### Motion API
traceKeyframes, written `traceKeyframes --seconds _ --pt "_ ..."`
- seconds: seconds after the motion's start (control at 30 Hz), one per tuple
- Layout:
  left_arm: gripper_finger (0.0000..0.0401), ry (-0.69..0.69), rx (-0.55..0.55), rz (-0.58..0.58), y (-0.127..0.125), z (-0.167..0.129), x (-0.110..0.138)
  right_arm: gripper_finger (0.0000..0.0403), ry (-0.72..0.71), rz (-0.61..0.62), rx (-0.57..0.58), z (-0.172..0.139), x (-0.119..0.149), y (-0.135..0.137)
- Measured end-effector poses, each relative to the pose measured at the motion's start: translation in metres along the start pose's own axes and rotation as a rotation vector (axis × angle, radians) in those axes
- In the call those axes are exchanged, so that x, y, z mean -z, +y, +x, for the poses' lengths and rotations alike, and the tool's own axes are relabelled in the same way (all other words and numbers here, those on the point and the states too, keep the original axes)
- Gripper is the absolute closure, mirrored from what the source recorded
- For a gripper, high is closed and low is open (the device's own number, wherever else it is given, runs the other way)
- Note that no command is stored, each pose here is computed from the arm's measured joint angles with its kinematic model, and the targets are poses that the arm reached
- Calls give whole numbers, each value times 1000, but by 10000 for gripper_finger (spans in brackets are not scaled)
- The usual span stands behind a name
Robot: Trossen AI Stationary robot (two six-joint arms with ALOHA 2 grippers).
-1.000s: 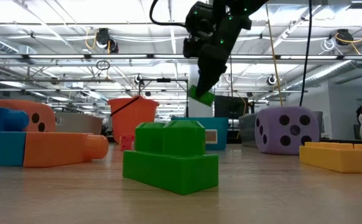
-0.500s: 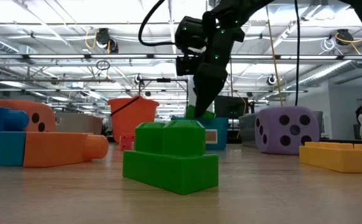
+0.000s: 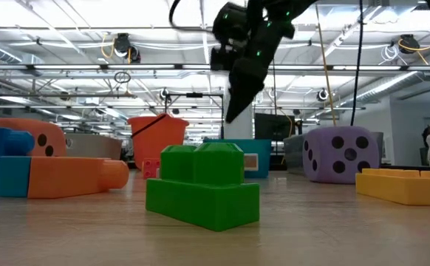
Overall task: Pick & Place Toys
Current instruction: Put the yellow game piece into the blue bin
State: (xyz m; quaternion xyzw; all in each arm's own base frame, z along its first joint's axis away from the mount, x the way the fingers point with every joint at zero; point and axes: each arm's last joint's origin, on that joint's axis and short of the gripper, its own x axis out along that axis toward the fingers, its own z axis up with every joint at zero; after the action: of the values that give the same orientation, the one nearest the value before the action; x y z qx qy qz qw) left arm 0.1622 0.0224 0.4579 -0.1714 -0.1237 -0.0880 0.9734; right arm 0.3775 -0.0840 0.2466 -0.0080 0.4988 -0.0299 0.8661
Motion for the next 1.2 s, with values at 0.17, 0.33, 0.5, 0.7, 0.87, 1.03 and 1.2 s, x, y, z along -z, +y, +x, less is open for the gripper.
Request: traceKeyframes --seconds 0.17,0.33,0.5,0.7,0.87,1.03,1.2 --pt "150 0 0 -15 0 0 0 166 -148 45 21 -52 -7 2" --pt "150 16 -8 -145 4 6 4 165 -354 198 11 -105 -13 8" --pt "150 58 -22 -207 12 25 16 165 -542 310 -35 -143 -17 16" --pt "150 76 26 -215 23 63 39 165 -732 288 -81 -178 -22 30" --pt "150 66 64 -255 29 85 53 165 -796 250 -125 -203 -15 46" --pt "150 -65 214 -229 18 86 40 165 -847 230 -147 -229 -5 62" --pt "150 -238 386 -152 5 79 20 165 -859 225 -133 -243 4 78"
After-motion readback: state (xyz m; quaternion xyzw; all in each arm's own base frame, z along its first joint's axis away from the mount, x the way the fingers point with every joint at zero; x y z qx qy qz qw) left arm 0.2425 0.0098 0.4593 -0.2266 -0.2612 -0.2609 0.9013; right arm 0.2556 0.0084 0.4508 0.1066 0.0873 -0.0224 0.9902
